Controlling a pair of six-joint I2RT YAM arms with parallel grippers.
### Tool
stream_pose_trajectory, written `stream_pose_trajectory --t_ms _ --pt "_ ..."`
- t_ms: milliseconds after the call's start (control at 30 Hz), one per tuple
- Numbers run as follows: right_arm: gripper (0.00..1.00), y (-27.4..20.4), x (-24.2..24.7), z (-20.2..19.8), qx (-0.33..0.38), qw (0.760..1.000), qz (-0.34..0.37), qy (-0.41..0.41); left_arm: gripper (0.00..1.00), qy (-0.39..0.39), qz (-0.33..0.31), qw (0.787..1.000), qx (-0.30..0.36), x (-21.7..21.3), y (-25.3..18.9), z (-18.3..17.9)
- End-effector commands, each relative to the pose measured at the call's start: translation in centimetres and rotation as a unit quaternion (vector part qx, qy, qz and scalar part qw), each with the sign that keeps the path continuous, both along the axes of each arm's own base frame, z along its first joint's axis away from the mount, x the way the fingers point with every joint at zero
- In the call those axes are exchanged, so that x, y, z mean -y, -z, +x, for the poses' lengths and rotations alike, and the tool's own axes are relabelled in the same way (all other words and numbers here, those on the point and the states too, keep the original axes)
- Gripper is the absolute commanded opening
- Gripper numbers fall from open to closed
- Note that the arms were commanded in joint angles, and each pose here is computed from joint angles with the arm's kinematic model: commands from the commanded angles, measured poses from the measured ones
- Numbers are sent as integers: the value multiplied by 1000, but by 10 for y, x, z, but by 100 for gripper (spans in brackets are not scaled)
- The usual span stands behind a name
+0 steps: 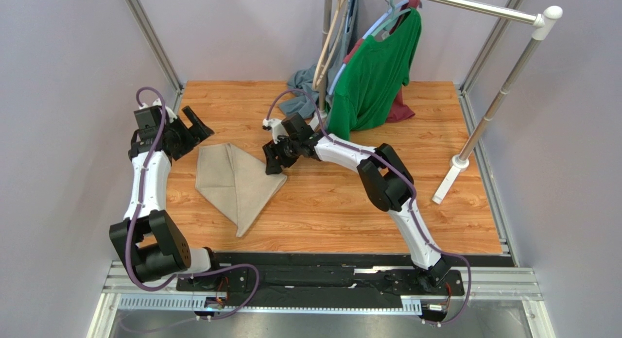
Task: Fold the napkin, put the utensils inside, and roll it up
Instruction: Fold the napkin
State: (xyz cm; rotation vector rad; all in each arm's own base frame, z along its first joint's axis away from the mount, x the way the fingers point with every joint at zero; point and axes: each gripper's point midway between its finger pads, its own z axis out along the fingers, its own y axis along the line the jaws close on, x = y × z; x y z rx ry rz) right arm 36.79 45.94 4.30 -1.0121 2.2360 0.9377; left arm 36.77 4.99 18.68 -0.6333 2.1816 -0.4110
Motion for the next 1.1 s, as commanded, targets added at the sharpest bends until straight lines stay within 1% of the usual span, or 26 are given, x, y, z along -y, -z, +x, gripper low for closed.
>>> stream_pose_trajectory --t_ms 0,67,167,200,267,300,367,400,467,500,533,733,900,933,967,1000,1067 --pt "61 -11 -13 -9 -16 999 36 -19 99 6 7 1000 29 -1 -17 -1" --pt "59 -5 -11 -9 -21 999 31 -13 99 10 3 999 32 1 -18 -1" --pt "50 4 -8 -9 -29 999 20 0 99 13 0 999 36 3 -20 0" --pt "44 6 -7 -8 -29 999 17 5 99 15 -5 999 36 4 -20 1" --pt "36 10 -3 -5 -30 999 7 23 99 16 -8 999 37 5 -20 1" --pt "27 14 1 -6 -34 999 0 30 99 18 -8 999 38 6 -21 0" --pt "20 14 5 -5 -34 998 -7 48 99 17 -8 999 40 6 -23 -1" --pt "8 16 10 -7 -39 998 -13 56 99 16 -6 999 45 6 -26 -1" --pt "2 18 17 -6 -42 995 -23 85 99 15 -6 999 49 7 -27 -2" --pt "0 28 27 -12 -50 993 -36 97 99 17 -9 998 54 8 -30 -3" --pt "0 22 32 -7 -32 991 -37 121 99 19 -11 998 58 10 -30 -3" --pt "0 18 78 -9 -20 969 -64 239 98 35 -12 997 71 26 -38 -7" --pt "0 22 109 -34 -37 955 -79 284 98 76 -12 994 79 61 -41 -13" --pt "0 24 118 -34 -30 948 -88 304 97 79 -12 994 78 65 -40 -15" --pt "0 31 127 -43 -36 945 -99 310 97 82 -15 994 77 70 -39 -18" --pt "0 26 130 -48 -41 940 -91 326 98 87 -15 992 85 76 -44 -22" --pt "0 25 133 -56 -34 935 -86 341 97 85 -19 993 75 82 -31 -32"
